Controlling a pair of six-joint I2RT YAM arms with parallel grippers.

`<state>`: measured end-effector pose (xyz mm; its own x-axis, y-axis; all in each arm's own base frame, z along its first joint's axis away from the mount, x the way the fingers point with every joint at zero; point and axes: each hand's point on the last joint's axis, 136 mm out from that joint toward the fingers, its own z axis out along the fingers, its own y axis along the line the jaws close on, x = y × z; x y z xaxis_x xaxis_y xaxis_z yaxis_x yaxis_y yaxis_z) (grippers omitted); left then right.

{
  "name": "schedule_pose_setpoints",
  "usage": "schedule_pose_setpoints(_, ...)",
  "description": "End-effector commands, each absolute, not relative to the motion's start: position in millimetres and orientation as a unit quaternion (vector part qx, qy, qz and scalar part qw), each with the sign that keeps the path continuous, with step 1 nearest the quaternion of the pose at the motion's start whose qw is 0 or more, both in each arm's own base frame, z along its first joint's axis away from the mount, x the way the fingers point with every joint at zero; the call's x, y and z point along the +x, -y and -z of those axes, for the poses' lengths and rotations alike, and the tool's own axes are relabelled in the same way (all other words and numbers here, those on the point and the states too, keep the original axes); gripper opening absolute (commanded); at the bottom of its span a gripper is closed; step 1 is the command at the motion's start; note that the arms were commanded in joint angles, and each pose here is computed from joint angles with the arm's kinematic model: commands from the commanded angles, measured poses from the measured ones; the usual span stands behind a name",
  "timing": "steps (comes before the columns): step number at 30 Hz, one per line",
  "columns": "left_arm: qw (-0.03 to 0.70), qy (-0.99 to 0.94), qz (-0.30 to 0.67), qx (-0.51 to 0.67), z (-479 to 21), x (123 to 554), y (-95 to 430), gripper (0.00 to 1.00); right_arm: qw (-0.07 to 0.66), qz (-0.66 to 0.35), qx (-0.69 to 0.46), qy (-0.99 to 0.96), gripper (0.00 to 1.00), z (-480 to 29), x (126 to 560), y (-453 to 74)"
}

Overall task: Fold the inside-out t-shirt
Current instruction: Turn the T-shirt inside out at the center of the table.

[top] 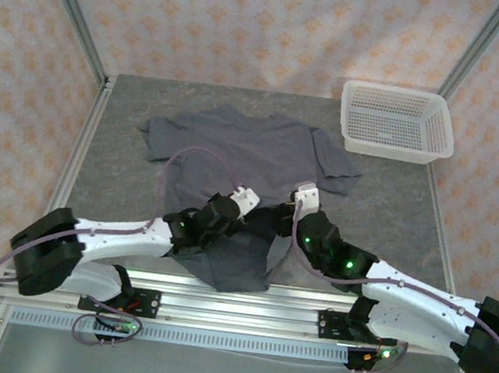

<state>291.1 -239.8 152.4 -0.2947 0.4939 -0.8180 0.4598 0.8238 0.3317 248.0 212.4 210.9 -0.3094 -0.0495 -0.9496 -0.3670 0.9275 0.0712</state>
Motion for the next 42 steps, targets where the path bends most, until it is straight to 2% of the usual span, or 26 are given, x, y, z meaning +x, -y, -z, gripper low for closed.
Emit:
schedule_pose_setpoints(1,0.519,-0.836,0.036,0.175,-212,303,209,0.00,0.569,-0.099,-0.068,-0.814,0.01,-197,253,-176)
schedule_pose_setpoints(2,0.496,-0.849,0.053,0.176,-213,298,207,0.00,0.563,-0.126,-0.089,-0.812,0.07,-194,249,-186)
schedule_pose_setpoints(4,0.478,-0.860,0.063,0.167,-215,292,203,0.00,0.541,-0.199,-0.154,-0.803,0.26,-190,234,-218)
schedule_pose_setpoints(6,0.469,-0.866,0.078,0.153,-219,290,204,0.00,0.518,-0.254,-0.195,-0.793,0.35,-189,218,-242)
schedule_pose_setpoints(9,0.456,-0.873,0.100,0.137,-223,289,210,0.00,0.513,-0.302,-0.256,-0.761,0.38,-194,186,-275)
schedule_pose_setpoints(13,0.456,-0.873,0.122,0.124,-233,292,218,0.00,0.526,-0.313,-0.320,-0.723,0.39,-192,152,-319)
schedule_pose_setpoints(15,0.459,-0.872,0.123,0.118,-238,294,219,0.00,0.519,-0.304,-0.343,-0.722,0.33,-183,147,-342)
schedule_pose_setpoints(17,0.461,-0.871,0.124,0.116,-247,294,219,0.00,0.525,-0.289,-0.343,-0.723,0.15,-164,155,-360)
schedule_pose_setpoints(19,0.463,-0.870,0.125,0.120,-254,293,218,0.00,0.561,-0.226,-0.329,-0.725,0.01,-144,178,-365)
schedule_pose_setpoints(22,0.456,-0.868,0.139,0.141,-265,286,222,0.00,0.597,-0.108,-0.305,-0.735,0.00,-126,225,-363)
schedule_pose_setpoints(25,0.435,-0.864,0.172,0.188,-274,272,236,0.00,0.599,-0.045,-0.299,-0.741,0.00,-118,267,-358)
schedule_pose_setpoints(28,0.422,-0.866,0.173,0.206,-283,266,237,0.00,0.612,0.050,-0.267,-0.743,0.00,-121,315,-331)
schedule_pose_setpoints(31,0.410,-0.870,0.168,0.218,-288,264,237,0.00,0.625,0.109,-0.171,-0.754,0.00,-141,360,-280)
schedule_pose_setpoints(35,0.391,-0.867,0.189,0.243,-291,257,249,0.00,0.603,0.063,-0.093,-0.790,0.00,-141,386,-240)
schedule_pose_setpoints(42,0.413,-0.842,0.259,0.230,-317,264,279,0.00,0.560,-0.042,-0.152,-0.814,0.00,-104,346,-316)
